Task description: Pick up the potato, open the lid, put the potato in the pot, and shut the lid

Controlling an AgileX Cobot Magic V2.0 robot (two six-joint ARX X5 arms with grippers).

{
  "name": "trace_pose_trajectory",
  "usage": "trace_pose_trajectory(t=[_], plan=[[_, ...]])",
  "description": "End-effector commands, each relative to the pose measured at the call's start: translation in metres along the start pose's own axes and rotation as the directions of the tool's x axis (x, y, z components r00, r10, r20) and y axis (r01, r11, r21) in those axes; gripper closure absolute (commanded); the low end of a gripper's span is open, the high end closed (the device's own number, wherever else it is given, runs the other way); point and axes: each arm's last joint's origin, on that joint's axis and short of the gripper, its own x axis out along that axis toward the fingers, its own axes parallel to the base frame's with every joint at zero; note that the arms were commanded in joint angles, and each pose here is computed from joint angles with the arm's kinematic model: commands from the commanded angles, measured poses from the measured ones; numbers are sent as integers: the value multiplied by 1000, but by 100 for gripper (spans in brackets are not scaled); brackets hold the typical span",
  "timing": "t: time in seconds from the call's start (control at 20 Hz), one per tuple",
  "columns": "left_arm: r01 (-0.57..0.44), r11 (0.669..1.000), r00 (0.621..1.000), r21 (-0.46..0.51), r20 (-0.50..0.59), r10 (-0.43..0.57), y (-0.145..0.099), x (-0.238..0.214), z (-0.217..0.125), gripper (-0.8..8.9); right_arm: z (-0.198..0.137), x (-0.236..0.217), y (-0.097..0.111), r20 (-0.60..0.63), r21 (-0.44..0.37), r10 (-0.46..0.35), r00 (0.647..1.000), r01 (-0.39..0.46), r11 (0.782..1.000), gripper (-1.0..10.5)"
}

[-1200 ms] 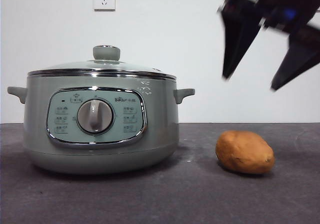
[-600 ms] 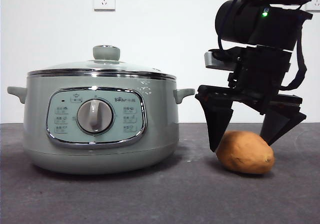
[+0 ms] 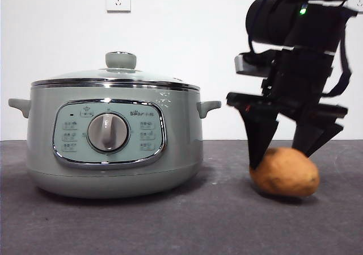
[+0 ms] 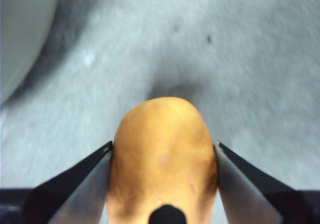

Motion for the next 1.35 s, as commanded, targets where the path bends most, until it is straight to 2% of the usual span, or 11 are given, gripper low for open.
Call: trace_pose_trajectory(t=[0.05,0.2,0.35,0.65,0.85,1.0,1.35], plan=[[1,1000,1000,14,13,-1,2,5,5,405,-5,-28,0,31,5,7,999,-7,1000,958],[9,1000,1000,9,18,-9,9,19,13,405,-19,-66,-2,49,5,10,999,-10,1000,958],[38,999,999,34,29,-39,13,39,23,405,-34,-105,-5,122,4,21,992,-22,1000,958],[140,987,990,82,-39,-138,-8,86,47,409,-57,-150,-9,258,60,44,965,-62,996,958],[103,981,994,166,-45,-97,-28,120,57,409,-67,-157,-11,233,63,39,972,-55,997,958],[82,978,996,192,-57,-73,-37,143,53,409,-69,-157,-11,213,71,35,977,-51,996,958],[13,978,990,207,-138,16,-35,184,37,409,-69,-157,-11,214,79,35,976,-53,995,958]])
